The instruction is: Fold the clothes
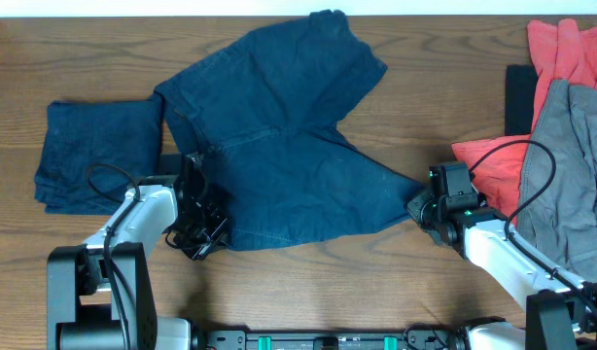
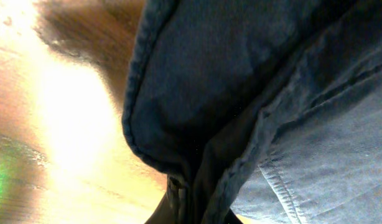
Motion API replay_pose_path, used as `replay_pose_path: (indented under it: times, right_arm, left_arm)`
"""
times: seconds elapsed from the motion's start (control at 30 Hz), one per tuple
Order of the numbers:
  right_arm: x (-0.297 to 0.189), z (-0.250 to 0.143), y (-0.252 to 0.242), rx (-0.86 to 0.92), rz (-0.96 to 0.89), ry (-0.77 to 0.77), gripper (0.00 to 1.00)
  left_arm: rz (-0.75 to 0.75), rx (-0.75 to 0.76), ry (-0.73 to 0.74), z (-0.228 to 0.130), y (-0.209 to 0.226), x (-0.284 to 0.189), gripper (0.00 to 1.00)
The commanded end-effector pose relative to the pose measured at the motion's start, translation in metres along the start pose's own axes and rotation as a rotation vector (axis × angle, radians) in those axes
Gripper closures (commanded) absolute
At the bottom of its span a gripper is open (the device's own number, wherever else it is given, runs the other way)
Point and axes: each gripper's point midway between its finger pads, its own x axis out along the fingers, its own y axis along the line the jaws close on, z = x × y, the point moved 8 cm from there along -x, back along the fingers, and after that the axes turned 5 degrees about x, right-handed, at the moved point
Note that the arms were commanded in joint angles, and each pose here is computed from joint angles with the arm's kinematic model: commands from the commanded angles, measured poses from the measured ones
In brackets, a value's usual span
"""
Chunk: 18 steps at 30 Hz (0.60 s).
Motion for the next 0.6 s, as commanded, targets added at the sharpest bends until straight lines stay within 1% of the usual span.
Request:
replay_pose_path:
  times: [0.0,0.13,0.27,0.4,0.57]
  right_arm:
    - [0.009,-0.011,-0.020,-0.002,-0.094,0.042,0.99]
    - [0.000,-0.009,-0.018,-0.092,-0.077,0.041,0.99]
    - [-0.028,0.010,-0.003,-0.172,-0.017,-0.018,0.99]
    - [-0.080,0.039,0.017,-0.254,0.034,-0.154,0.99]
    - [-0.156,0.067,0.033,-0.337,0.063,-0.314,0.99]
  left_arm:
    - [0.035,0.008,0.016,-0.003,0.006,0.004,0.94]
    - [0.002,0.069,0.055,-0.009,0.004,0.001,0.94]
    - [-0.034,0.154,0.063,-0.021,0.001,-0.011,0.93]
    - [-0.062,0.270,0.023,-0.046,-0.005,-0.030,0.94]
    - [-0.131,0.449,-0.070,-0.090,-0.010,-0.064,0.94]
